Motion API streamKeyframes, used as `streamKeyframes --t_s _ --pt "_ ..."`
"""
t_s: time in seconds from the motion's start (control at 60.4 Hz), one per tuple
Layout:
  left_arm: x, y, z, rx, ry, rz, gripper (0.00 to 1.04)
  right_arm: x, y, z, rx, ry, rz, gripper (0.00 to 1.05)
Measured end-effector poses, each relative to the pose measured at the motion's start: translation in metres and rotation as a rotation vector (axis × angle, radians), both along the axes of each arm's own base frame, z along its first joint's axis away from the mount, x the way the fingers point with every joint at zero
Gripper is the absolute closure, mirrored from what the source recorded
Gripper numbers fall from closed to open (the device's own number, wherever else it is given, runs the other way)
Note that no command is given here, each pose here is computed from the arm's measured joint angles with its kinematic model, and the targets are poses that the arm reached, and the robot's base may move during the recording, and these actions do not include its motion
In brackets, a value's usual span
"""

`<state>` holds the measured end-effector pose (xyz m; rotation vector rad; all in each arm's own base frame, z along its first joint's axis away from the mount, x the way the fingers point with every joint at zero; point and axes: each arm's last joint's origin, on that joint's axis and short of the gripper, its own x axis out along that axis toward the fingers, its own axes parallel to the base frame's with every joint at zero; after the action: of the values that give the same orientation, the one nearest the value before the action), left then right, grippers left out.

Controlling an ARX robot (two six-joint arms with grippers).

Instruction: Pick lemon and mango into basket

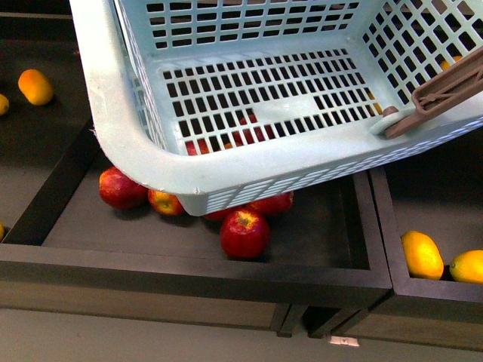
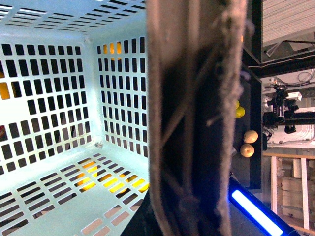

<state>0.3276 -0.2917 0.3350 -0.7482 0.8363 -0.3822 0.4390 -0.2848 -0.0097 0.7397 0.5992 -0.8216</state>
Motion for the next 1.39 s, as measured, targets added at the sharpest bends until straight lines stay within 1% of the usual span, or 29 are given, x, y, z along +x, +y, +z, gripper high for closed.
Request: streamKeyframes --t_s 0.331,0.514,0.779,1.176,1.392 --pt "0.0 0.0 0.0 0.001 0.0 0.0 1.0 -0.004 -0.015 -0.002 0.041 -0.023 -0.055 0.09" --pt "0.0 0.0 0.0 0.0 0.0 0.0 1.0 -0.001 -0.015 -0.002 0.06 -0.025 -0.055 0.09" --pt "0.0 0.0 0.0 0.001 0.0 0.0 1.0 0.004 -0.019 -0.005 0.089 -0.033 -0.094 0.09" --pt "0.0 0.0 0.0 0.001 0.0 0.0 1.0 0.015 -0.025 -0.002 0.097 -0.035 -0.127 0.09" --pt "0.0 0.0 0.0 0.001 0.0 0.0 1.0 0.022 -0.026 -0.011 0.113 -0.017 -0.144 0.09"
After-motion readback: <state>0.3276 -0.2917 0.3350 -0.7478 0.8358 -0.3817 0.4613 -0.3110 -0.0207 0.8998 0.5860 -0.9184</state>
